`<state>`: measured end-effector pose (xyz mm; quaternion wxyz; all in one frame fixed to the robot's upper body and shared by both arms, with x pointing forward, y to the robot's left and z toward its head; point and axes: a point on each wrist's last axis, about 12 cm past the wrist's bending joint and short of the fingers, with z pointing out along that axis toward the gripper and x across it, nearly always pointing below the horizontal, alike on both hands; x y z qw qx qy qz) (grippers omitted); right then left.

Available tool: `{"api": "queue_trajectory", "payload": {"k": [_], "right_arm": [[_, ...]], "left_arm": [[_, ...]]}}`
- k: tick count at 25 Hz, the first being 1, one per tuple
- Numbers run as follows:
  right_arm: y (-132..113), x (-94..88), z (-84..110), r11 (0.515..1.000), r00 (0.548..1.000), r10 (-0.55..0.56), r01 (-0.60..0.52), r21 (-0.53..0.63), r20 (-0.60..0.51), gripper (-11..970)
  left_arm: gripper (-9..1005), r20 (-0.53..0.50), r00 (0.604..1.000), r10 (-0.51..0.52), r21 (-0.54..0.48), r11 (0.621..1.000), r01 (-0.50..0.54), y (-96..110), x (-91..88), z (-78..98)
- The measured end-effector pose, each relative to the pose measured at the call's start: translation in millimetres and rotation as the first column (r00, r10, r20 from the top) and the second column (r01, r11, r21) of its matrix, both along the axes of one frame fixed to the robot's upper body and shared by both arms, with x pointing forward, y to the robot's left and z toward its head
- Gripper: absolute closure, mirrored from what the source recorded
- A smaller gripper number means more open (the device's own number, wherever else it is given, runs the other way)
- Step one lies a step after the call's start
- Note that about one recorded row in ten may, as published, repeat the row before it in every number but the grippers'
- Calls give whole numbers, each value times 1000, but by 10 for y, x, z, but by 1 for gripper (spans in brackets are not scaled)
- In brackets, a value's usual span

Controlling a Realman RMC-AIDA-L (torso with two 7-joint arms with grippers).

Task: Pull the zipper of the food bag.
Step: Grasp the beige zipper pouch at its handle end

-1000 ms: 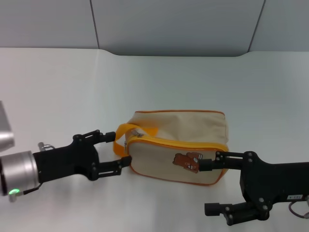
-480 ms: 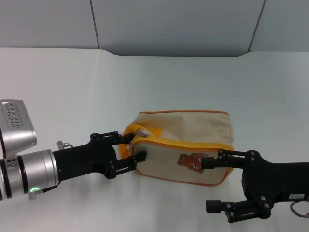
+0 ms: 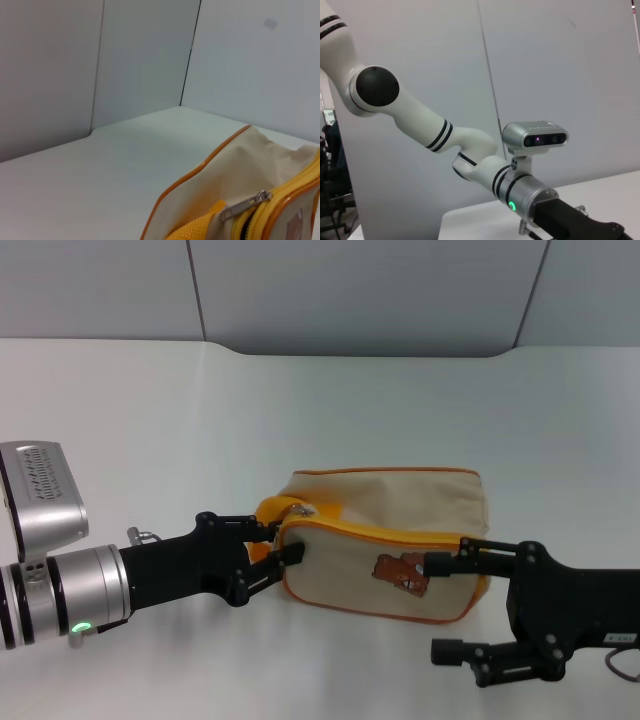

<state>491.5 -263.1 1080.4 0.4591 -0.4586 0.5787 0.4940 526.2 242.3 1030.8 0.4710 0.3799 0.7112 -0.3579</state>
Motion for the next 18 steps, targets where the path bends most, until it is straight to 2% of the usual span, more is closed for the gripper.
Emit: {"api": "queue_trajectory", "payload": {"k": [5,6,7,9,11,15,18], "right_arm": [[-41,66,48,994,994,-98,96,55,40,182],[-41,152,100,983,981,-167,158,94,101,186],[-41,152,100,983,981,-167,158,94,101,190],[-10,257,140,975,962,-213,197,107,169,198],[71,413,170,970,936,-241,226,89,255,206],[232,658,178,964,889,-256,266,28,380,222],[340,767,192,962,849,-241,272,3,470,234]], "left_arm": [[689,31,999,-37,-19,999,38,22,9,80],[706,58,996,-62,-22,998,64,41,28,144],[722,58,996,-62,-22,998,64,41,28,144],[750,86,992,-90,-10,996,92,77,81,228],[775,99,987,-127,12,992,126,132,183,350],[825,115,981,-158,15,987,158,167,254,466],[837,146,972,-183,25,983,181,201,299,578]]}}
